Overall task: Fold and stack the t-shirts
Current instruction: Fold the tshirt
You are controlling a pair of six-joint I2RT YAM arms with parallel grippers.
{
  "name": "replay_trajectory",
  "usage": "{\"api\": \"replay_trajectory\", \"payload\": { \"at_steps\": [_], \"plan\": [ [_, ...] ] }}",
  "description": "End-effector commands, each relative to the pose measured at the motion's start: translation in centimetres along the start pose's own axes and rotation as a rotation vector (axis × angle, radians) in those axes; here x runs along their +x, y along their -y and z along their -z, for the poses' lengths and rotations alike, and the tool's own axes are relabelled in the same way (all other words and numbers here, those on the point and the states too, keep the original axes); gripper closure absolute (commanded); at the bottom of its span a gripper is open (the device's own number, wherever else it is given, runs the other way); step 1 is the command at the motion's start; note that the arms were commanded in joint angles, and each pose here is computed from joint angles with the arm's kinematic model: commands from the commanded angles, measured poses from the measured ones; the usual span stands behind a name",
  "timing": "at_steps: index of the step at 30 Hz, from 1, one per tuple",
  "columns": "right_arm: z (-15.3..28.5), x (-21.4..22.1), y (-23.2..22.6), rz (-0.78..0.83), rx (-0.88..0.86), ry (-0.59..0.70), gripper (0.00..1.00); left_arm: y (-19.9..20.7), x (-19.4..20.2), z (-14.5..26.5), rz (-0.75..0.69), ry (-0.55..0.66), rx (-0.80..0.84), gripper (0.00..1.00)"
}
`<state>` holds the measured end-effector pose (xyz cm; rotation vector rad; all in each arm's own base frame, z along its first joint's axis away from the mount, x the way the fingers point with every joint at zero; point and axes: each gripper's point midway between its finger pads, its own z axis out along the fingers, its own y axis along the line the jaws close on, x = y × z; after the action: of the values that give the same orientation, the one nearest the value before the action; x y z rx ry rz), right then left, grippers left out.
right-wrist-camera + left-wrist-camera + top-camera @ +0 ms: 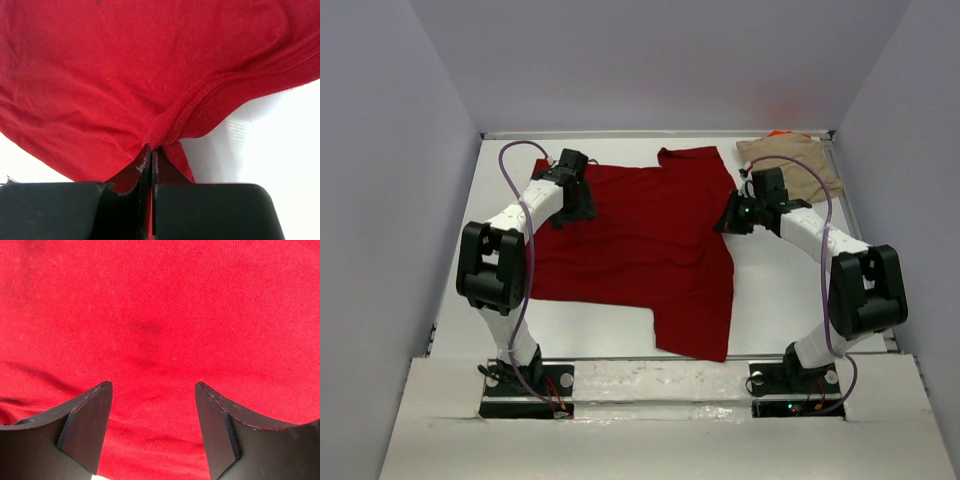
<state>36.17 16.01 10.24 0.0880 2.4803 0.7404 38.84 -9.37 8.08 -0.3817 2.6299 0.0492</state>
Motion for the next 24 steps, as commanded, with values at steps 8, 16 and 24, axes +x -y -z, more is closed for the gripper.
{"api": "replay_trajectory", "payload": {
  "at_steps": [8,16,24],
  "plan": [
    [1.2,1.0,-0.5,-0.088,-0.023,0.038,0.74,0.5,-1.2,1.8,-0.030,0.034,0.037,0.24],
    [3.3,-1.6,0.3,0.086,0.185,0.176,0.29,0.6,-1.0,2.0,-0.035,0.034,0.051,0.24],
    [4.3,-2.3,-4.2,0.152,0.086,0.128,0.62,0.6,-0.8,2.3,-0.039,0.042,0.058,0.24]
  ]
}}
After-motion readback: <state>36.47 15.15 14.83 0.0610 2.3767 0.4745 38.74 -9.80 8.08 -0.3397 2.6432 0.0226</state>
